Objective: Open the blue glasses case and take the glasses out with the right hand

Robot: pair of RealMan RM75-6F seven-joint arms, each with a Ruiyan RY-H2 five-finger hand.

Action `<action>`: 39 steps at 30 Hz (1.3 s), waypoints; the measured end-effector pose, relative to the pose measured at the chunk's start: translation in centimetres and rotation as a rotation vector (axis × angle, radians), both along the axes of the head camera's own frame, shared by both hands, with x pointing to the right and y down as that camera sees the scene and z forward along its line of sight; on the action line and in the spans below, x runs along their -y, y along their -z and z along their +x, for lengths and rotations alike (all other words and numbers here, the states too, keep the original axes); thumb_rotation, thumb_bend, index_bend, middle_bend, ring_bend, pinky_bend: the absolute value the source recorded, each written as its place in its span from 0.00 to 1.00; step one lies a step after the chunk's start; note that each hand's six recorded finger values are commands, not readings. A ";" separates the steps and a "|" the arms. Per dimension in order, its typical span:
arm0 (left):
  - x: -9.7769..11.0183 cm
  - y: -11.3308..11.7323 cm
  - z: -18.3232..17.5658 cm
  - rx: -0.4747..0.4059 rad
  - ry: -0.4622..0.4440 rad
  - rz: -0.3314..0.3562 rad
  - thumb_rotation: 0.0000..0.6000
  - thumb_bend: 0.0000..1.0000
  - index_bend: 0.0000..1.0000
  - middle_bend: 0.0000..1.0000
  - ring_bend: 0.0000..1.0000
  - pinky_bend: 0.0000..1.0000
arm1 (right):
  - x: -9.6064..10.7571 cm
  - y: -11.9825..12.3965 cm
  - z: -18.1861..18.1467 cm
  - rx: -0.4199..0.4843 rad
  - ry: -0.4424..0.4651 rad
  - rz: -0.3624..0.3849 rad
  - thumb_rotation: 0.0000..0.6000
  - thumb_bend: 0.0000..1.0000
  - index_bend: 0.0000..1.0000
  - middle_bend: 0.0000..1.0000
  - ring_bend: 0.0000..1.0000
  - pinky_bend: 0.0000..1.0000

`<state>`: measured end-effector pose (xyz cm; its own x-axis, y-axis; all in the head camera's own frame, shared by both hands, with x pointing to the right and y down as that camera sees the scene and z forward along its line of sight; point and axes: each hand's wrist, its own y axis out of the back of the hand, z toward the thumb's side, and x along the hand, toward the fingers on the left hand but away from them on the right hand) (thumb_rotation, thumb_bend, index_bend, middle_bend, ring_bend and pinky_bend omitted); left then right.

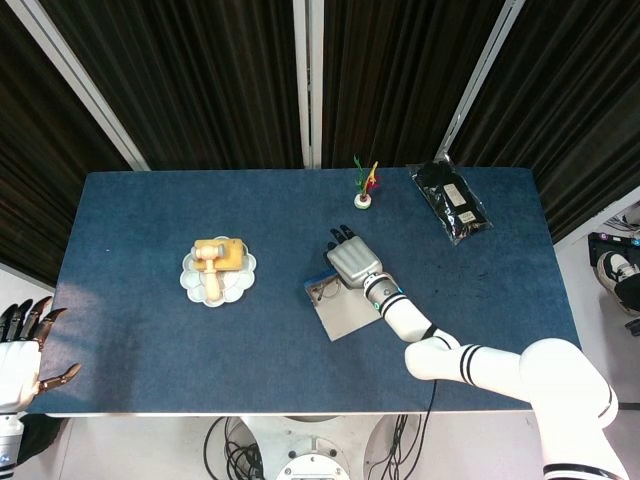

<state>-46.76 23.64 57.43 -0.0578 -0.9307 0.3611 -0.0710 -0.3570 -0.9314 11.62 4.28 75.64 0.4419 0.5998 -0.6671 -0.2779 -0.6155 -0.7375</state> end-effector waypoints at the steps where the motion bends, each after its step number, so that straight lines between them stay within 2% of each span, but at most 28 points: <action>1: 0.0 0.0 0.0 0.001 0.000 0.000 1.00 0.04 0.21 0.07 0.00 0.00 | 0.0 0.1 0.0 0.002 -0.002 0.004 1.00 0.44 0.55 0.27 0.00 0.00; 9: 0.2 -0.1 0.1 -0.002 -0.007 -0.001 1.00 0.04 0.21 0.07 0.00 0.00 | 0.2 1.2 0.2 0.044 -0.027 0.074 1.00 0.41 0.58 0.28 0.00 0.00; 15: 0.5 -0.3 0.4 -0.007 -0.016 0.001 1.00 0.04 0.21 0.07 0.00 0.00 | -0.3 2.0 0.6 0.098 -0.065 0.187 1.00 0.39 0.59 0.28 0.00 0.00; 20: 0.6 -0.4 0.4 -0.010 -0.020 0.000 1.00 0.04 0.21 0.07 0.00 0.00 | -1.1 1.8 1.1 0.135 -0.106 0.273 1.00 0.39 0.61 0.29 0.00 0.00; 24: 0.6 -0.4 0.5 -0.011 -0.021 0.001 1.00 0.04 0.21 0.07 0.00 0.00 | -1.5 1.0 1.4 0.153 -0.140 0.288 1.00 0.40 0.62 0.30 0.00 0.00; 28: 0.7 -0.3 0.5 -0.009 -0.024 0.002 1.00 0.04 0.21 0.07 0.00 0.00 | -1.8 0.1 1.2 0.155 -0.152 0.255 1.00 0.40 0.62 0.30 0.00 0.00; 32: 0.6 -0.3 0.5 -0.008 -0.022 0.001 1.00 0.04 0.21 0.07 0.00 0.00 | -1.1 0.1 1.2 0.138 -0.163 0.276 1.00 0.39 0.61 0.30 0.00 0.00; 33: 0.6 -0.3 0.5 -0.008 -0.022 -0.001 1.00 0.04 0.21 0.07 0.00 0.00 | -0.9 0.1 1.1 0.134 -0.167 0.276 1.00 0.39 0.59 0.29 0.00 0.00; 35: 0.6 -0.3 0.6 -0.008 -0.024 -0.003 1.00 0.04 0.21 0.07 0.00 0.00 | -0.7 -0.1 1.0 0.116 -0.166 0.265 1.00 0.36 0.48 0.26 0.00 0.00; 37: 0.7 -0.3 0.7 -0.008 -0.025 -0.001 1.00 0.04 0.21 0.07 0.00 0.00 | -0.6 -0.4 0.9 0.091 -0.161 0.247 1.00 0.32 0.23 0.19 0.00 0.00; 38: 0.7 -0.3 0.7 -0.007 -0.025 0.000 1.00 0.04 0.21 0.07 0.00 0.00 | -0.6 -0.4 0.9 0.080 -0.157 0.238 1.00 0.29 0.15 0.17 0.00 0.00; 39: 0.7 -0.3 0.7 -0.005 -0.024 0.000 1.00 0.04 0.21 0.07 0.00 0.00 | -0.6 -0.4 0.9 0.071 -0.152 0.230 1.00 0.27 0.11 0.17 0.00 0.00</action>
